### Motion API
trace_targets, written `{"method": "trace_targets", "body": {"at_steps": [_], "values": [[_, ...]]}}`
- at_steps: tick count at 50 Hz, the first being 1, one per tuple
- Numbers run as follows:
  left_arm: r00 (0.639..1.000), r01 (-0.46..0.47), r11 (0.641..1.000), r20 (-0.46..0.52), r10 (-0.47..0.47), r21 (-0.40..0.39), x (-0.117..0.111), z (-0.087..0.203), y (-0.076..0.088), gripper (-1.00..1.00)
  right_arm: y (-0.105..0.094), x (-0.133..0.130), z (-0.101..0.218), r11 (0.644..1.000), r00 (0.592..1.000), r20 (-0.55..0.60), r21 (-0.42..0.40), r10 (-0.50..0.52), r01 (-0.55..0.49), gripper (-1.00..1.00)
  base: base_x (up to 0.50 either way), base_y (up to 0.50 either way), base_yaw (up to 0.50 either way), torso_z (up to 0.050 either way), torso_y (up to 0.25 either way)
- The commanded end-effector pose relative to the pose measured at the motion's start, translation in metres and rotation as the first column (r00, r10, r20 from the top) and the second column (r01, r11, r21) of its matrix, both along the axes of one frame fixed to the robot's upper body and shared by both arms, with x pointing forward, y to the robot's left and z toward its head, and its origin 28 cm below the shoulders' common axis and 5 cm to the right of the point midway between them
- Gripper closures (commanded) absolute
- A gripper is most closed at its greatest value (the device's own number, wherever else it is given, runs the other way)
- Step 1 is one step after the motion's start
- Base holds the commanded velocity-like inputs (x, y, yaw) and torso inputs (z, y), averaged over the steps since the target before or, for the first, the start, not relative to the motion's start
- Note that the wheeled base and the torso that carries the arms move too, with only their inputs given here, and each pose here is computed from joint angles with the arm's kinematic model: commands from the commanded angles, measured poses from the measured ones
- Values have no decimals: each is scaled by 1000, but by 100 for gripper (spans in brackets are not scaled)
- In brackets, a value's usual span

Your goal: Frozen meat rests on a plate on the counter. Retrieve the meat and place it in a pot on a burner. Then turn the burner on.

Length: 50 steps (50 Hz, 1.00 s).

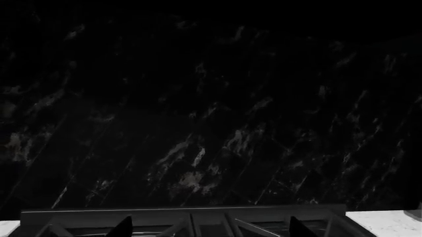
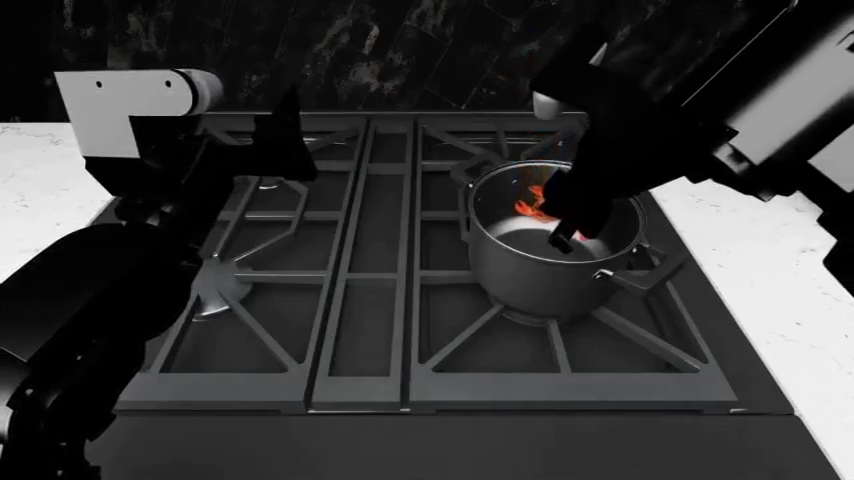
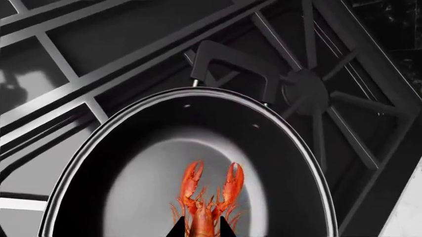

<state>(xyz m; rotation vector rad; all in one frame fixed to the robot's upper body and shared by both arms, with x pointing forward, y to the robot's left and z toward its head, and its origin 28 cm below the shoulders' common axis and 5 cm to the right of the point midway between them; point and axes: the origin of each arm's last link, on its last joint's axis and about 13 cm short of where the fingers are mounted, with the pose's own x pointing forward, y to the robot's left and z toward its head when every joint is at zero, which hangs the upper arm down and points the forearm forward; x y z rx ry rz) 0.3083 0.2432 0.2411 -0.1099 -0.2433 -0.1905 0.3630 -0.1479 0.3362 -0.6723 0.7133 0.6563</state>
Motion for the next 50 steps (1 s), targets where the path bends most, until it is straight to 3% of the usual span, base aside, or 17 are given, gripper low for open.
{"method": "trace_targets", "body": {"at_steps": [1,7,8,32,45,50], "values": [[1000,-2,1000,-1,2,-1,1,0,0,-100,0,3,-2,1000,1000,-4,-9,-1,1,100,0,0,0,0,0],[1000,-6,1000,-1,6,3,1,0,0,-100,0,3,-1,1000,1000,-1,-17,-3,3,100,0,0,0,0,0],[1000,-6,1000,-1,6,2,1,0,0,-100,0,2,-1,1000,1000,-1,-17,-2,2,-100,0,0,0,0,0],[1000,-9,1000,-5,9,-2,1,-1,1,-100,2,-8,18,1000,998,68,12,15,-16,-100,0,0,0,0,0],[1000,-1,1000,5,1,-6,-1,-1,0,-100,6,-31,30,998,990,135,44,39,-45,-100,0,0,0,0,0],[999,-28,999,41,27,29,-2,1,0,-100,5,-40,31,998,986,166,62,21,-32,-100,0,0,0,0,0]]}}
